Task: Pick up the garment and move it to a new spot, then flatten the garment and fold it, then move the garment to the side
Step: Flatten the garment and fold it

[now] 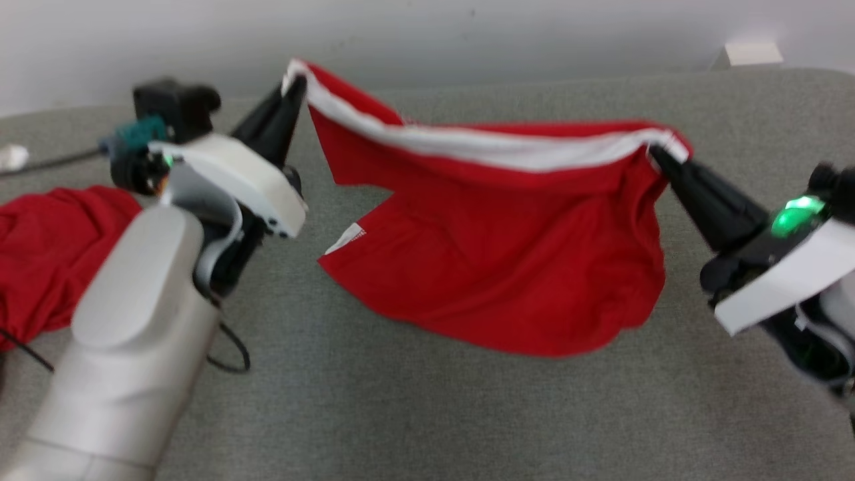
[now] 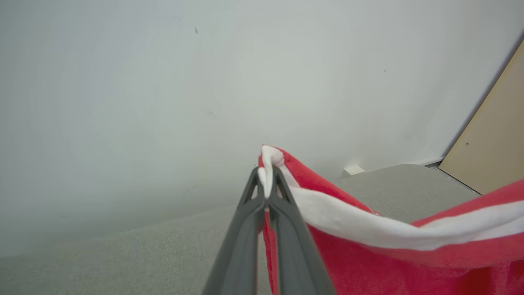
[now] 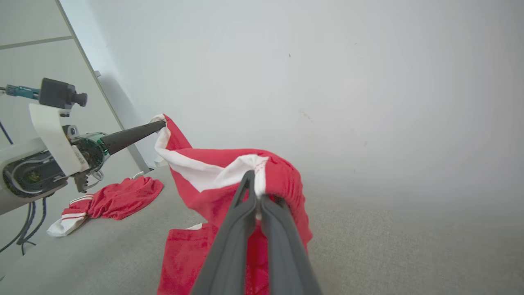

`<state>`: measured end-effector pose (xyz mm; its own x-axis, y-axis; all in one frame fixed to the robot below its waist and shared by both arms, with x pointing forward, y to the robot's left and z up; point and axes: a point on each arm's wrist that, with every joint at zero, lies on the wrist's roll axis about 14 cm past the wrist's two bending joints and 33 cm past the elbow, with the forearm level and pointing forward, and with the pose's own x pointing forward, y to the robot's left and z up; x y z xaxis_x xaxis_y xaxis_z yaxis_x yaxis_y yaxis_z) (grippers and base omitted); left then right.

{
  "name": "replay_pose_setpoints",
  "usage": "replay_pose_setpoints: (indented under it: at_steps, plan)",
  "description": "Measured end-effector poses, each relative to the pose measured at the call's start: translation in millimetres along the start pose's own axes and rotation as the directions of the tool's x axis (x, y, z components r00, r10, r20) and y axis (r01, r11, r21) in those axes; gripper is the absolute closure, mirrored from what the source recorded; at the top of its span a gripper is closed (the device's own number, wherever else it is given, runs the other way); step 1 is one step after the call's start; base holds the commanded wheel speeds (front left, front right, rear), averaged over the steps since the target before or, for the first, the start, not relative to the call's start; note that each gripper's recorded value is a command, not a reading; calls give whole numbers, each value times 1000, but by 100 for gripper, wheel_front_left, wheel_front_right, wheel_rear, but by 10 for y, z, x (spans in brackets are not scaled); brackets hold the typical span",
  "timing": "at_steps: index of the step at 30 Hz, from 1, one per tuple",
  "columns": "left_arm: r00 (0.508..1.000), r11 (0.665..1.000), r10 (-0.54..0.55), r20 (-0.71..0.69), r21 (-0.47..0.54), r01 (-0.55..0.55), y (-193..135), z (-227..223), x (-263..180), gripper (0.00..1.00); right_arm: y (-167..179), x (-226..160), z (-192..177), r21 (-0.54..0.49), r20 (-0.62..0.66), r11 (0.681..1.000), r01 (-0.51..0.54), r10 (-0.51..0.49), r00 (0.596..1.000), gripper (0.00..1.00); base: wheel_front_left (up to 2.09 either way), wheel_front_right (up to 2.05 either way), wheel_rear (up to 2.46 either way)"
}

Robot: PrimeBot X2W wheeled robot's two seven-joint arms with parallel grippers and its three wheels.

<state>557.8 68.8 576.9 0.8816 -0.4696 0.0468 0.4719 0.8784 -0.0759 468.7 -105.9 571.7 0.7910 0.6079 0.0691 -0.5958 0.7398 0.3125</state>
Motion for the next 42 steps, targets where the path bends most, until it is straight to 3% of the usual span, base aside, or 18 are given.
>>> replay_pose_setpoints:
  at_steps: [11, 22, 29, 34, 42]
  plan:
    - [991, 998, 67, 118, -10, -66, 602, 477, 997, 100, -560, 978, 881, -133, 168, 991, 14, 9, 986, 100, 0, 0, 0]
    - [952, 993, 110, 285, -63, -96, 773, 1239, 1305, 100, -581, 1306, 1863, -229, 377, 973, 43, 48, 925, 100, 0, 0, 0]
    - [976, 990, 120, 180, -97, -103, 743, 938, 1287, 100, -568, 1385, 1524, -245, 269, 969, 18, 50, 962, 100, 0, 0, 0]
    - [995, 989, 100, -22, -106, -102, 635, 209, 1040, 100, -502, 1185, 651, -216, 35, 975, -42, 51, 998, 100, 0, 0, 0]
    - [944, 988, 40, -329, -128, -87, 461, -554, 241, 100, 14, 605, -40, -102, -187, 986, -133, 112, 976, 100, 0, 0, 0]
